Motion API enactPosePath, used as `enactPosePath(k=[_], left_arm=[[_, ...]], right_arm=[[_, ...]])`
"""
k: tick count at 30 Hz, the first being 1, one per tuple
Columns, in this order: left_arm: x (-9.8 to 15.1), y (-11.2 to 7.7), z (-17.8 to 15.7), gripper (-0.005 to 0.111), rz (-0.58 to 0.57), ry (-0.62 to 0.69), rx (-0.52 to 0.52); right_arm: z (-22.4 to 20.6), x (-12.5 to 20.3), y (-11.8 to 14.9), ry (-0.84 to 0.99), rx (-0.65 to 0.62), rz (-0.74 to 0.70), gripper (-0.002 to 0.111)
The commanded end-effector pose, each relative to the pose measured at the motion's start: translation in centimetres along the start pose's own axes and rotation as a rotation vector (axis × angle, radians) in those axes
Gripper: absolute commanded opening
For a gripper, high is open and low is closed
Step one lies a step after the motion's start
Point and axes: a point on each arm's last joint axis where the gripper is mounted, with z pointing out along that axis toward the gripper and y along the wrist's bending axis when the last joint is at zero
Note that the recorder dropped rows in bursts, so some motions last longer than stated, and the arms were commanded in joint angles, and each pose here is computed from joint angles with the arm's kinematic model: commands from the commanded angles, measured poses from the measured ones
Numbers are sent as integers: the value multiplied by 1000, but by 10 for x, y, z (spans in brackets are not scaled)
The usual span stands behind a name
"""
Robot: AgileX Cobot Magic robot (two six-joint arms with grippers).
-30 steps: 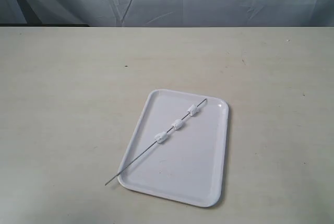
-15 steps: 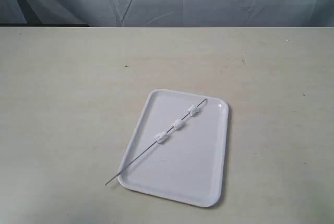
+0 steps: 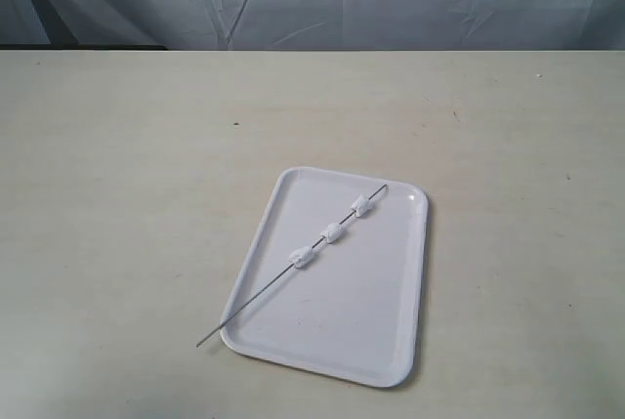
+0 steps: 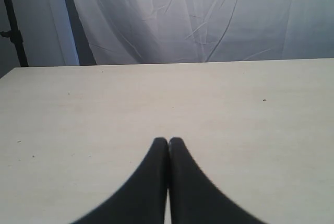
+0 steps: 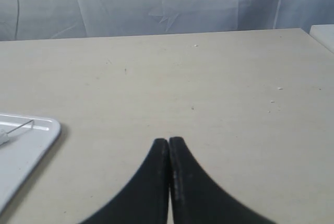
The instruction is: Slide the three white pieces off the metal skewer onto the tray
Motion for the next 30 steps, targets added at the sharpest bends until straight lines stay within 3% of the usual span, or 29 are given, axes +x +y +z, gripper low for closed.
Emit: enactPosePath(k=[1, 6, 13, 18, 23, 30], left_arm=[[0, 0, 0, 0, 6, -2, -5], [-6, 0, 0, 0, 26, -71, -6], [-49, -3, -15, 0, 23, -572, 21], [-64, -4, -27, 0, 28, -781, 33], [-68, -4, -31, 0, 28, -850, 37], [-69, -4, -32, 0, 28, -867, 38]], right_arm=[[0, -2, -1, -26, 8, -10, -1], [-1, -11, -1, -126, 10, -10, -1], [-25, -62, -2, -757, 23, -5, -1], [-48, -80, -2, -1075, 31, -6, -1], [-59, -85, -2, -1211, 34, -6, -1], [-58, -84, -2, -1203, 34, -6, -1]])
